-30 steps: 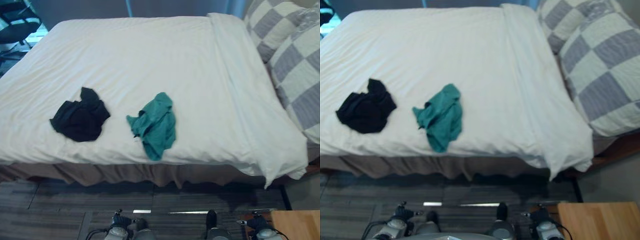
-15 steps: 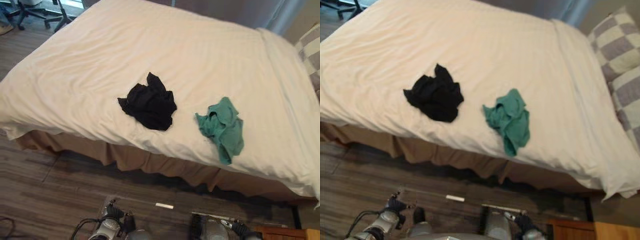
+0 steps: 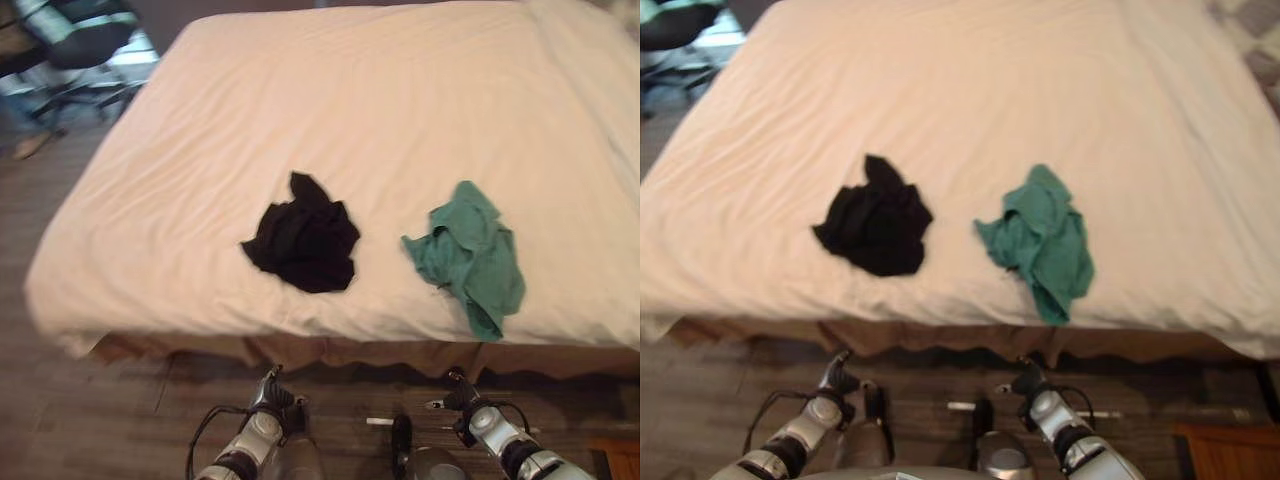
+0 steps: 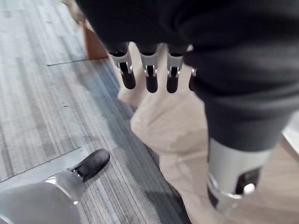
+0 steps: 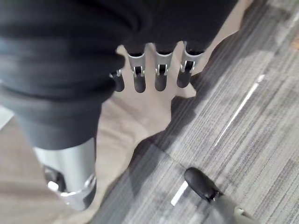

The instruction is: Tidy up the quilt and then pick up the clothes from the bed and put them into the laundry hamper.

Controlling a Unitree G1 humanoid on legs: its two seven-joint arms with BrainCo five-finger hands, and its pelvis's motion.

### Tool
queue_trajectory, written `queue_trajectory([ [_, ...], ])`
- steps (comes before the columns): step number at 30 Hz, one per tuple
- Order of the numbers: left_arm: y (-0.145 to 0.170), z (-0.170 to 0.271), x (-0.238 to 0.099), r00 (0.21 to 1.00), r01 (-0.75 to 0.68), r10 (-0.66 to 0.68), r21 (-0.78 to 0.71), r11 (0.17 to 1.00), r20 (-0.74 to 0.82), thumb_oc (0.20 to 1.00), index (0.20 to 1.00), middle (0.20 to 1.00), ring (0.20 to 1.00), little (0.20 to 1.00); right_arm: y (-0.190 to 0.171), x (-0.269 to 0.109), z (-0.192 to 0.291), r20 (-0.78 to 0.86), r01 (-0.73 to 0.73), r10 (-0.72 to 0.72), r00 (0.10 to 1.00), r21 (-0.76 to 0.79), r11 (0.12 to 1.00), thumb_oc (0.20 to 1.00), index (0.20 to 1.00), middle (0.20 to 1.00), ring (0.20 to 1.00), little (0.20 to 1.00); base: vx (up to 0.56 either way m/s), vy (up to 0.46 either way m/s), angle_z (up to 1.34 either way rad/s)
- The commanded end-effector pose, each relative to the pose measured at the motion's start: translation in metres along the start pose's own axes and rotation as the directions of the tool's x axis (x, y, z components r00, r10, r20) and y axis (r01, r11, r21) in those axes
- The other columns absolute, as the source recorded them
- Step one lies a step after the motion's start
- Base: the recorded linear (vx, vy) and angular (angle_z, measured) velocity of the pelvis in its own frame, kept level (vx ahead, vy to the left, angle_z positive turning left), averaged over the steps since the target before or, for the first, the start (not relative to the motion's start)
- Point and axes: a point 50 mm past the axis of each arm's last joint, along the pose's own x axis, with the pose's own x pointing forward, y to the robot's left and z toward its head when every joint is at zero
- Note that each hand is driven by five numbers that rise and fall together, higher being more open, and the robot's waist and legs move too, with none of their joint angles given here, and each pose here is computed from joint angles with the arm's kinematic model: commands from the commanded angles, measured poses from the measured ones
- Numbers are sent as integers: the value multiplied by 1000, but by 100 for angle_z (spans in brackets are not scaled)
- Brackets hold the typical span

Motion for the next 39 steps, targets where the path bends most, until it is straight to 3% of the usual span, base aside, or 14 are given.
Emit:
queue_trajectory([
  [1, 10, 5, 4, 999, -30, 27, 116, 993, 26, 1000, 1000, 1000, 1000, 1000, 19, -3, 6, 8, -26, 25, 1000, 47, 999, 1000, 1000, 1000, 1000, 1000, 125, 354, -9],
  [6, 17, -1, 4, 999, -46, 47, 139, 989, -6, 1000, 1000, 1000, 1000, 1000, 27, -4, 2, -31, -24, 29, 999, 134, 991, 1000, 1000, 1000, 1000, 1000, 27, 114, -22],
  [12, 19, -56, -9, 952, -187, 136, -170, 968, -275, 1000, 1000, 1000, 1000, 1000, 31, -17, -54, -275, 75, 13, 961, 307, 949, 1000, 1000, 1000, 1000, 1000, 63, -6, 1],
  [15, 42, -99, -25, 841, -442, 206, -417, 794, -500, 1000, 1000, 1000, 1000, 1000, 21, -29, -94, -436, 238, -20, 900, 451, 860, 1000, 1000, 1000, 1000, 1000, 90, -7, 19],
  [17, 42, -99, -25, 841, -443, 207, -417, 794, -500, 1000, 1000, 1000, 1000, 1000, 21, -29, -94, -436, 238, -20, 900, 452, 860, 1000, 1000, 1000, 1000, 1000, 29, -6, -3],
  [18, 79, -129, -40, 717, -664, 263, -519, 538, -646, 1000, 1000, 1000, 1000, 1000, 1, -38, -119, -536, 403, -72, 841, 531, 746, 1000, 1000, 1000, 1000, 1000, 53, -13, -5],
  [19, 79, -129, -40, 717, -665, 263, -519, 537, -645, 1000, 1000, 1000, 1000, 1000, 1, -37, -119, -536, 402, -72, 841, 532, 745, 1000, 1000, 1000, 1000, 1000, 89, -12, 1],
  [20, 102, -143, -50, 648, -752, 288, -533, 387, -705, 1000, 1000, 1000, 1000, 1000, -17, -43, -132, -582, 506, -133, 802, 545, 669, 1000, 1000, 1000, 1000, 1000, 0, 0, 0],
  [24, 151, -155, -69, 515, -857, 409, -456, 240, -753, 1000, 1000, 1000, 1000, 1000, -63, -54, -149, -637, 688, -321, 700, 483, 542, 1000, 1000, 1000, 1000, 1000, 36, 2, -4],
  [27, 171, -153, -74, 466, -884, 474, -418, 210, -747, 1000, 1000, 1000, 1000, 1000, -89, -59, -149, -617, 747, -447, 648, 397, 533, 1000, 1000, 1000, 1000, 1000, 0, 0, 0],
  [29, 213, -125, -80, 374, -924, 707, -311, 223, -600, 1000, 1000, 1000, 1000, 1000, -136, -70, -134, -443, 827, -712, 545, 143, 544, 1000, 1000, 1000, 1000, 1000, 0, 0, 0],
  [33, 249, -77, -93, 269, -948, 911, -250, 195, -312, 1000, 1000, 1000, 1000, 1000, -170, -83, -118, -293, 889, -847, 444, 27, 457, 1000, 1000, 1000, 1000, 1000, -5, 1, 3],
  [36, 268, -30, -108, 244, -941, 970, -244, 235, -7, 1000, 1000, 1000, 1000, 1000, -194, -93, -102, -147, 897, -890, 431, -43, 441, 1000, 1000, 1000, 1000, 1000, -2, 0, 1],
  [39, 290, 44, -127, 261, -906, 877, -212, 367, 404, 1000, 1000, 1000, 1000, 1000, -231, -103, -62, 114, 893, -890, 441, -153, 423, 1000, 1000, 1000, 1000, 1000, -6, -8, 4],
])
